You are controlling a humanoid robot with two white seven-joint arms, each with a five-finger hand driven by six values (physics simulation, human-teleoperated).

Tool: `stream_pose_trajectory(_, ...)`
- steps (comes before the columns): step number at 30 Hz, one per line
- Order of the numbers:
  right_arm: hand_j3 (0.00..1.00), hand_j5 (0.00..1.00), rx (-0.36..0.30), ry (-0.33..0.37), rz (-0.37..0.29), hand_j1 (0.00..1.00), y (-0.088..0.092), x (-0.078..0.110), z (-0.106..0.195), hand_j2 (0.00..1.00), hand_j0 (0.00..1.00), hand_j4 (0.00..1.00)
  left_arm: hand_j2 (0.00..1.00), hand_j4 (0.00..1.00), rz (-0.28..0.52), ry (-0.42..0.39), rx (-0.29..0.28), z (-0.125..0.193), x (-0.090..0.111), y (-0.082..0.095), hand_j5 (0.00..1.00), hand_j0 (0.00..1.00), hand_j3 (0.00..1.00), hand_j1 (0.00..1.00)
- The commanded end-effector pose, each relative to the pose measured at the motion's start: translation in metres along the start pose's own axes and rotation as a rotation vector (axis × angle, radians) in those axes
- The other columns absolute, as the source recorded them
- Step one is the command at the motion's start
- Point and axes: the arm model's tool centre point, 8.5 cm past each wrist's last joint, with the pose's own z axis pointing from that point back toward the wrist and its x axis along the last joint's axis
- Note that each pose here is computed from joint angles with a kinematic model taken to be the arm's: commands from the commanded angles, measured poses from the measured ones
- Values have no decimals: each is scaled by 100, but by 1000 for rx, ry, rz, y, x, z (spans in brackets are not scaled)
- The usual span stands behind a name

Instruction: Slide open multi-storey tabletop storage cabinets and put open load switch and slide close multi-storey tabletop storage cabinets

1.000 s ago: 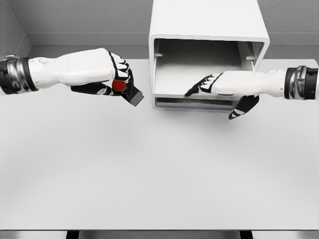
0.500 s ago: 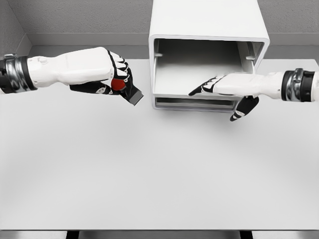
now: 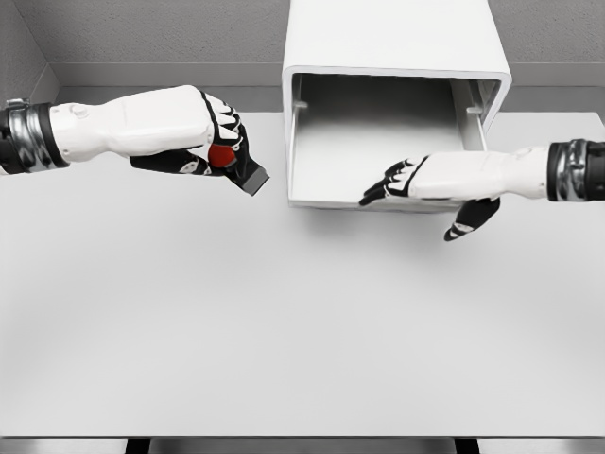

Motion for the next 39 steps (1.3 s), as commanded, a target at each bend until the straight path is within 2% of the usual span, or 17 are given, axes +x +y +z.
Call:
stream_pose_trajectory(1,100,100,8,-40,26,100,3,4,5,100,100,100,42,42,7,1,5,0,-1,1,42,42,42,42)
stream_pose_trajectory(6,100,100,28,-57,29,100,17,4,14,100,100,100,42,42,2,7,7,1,-3,4,42,42,42,42)
stream_pose_trajectory(11,100,100,29,-109,72,100,17,10,19,100,100,100,42,42,3,12,8,1,-5,4,42,42,42,42)
stream_pose_trajectory(19,100,100,4,-93,79,100,8,8,29,100,100,100,42,42,-4,-25,33,-13,1,9,42,42,42,42)
stream_pose_trajectory(22,100,100,-16,-100,48,100,6,8,34,100,100,100,42,42,-12,-38,41,-18,4,12,42,42,42,42)
stream_pose_trajectory(27,100,100,-75,-123,-48,100,2,8,51,100,100,100,42,42,-37,-77,58,-33,13,18,42,42,42,42)
stream_pose_trajectory(30,100,100,-90,-85,-83,100,3,3,73,100,100,100,42,42,-56,-102,49,-49,18,18,42,42,42,42)
stream_pose_trajectory(37,100,100,-80,9,-72,100,3,-5,105,100,100,100,42,42,-124,-138,11,-92,32,8,42,42,42,42)
stream_pose_trajectory(39,100,100,-98,28,-56,100,-4,-7,112,100,100,100,43,43,-142,-151,-1,-105,35,7,43,43,43,43)
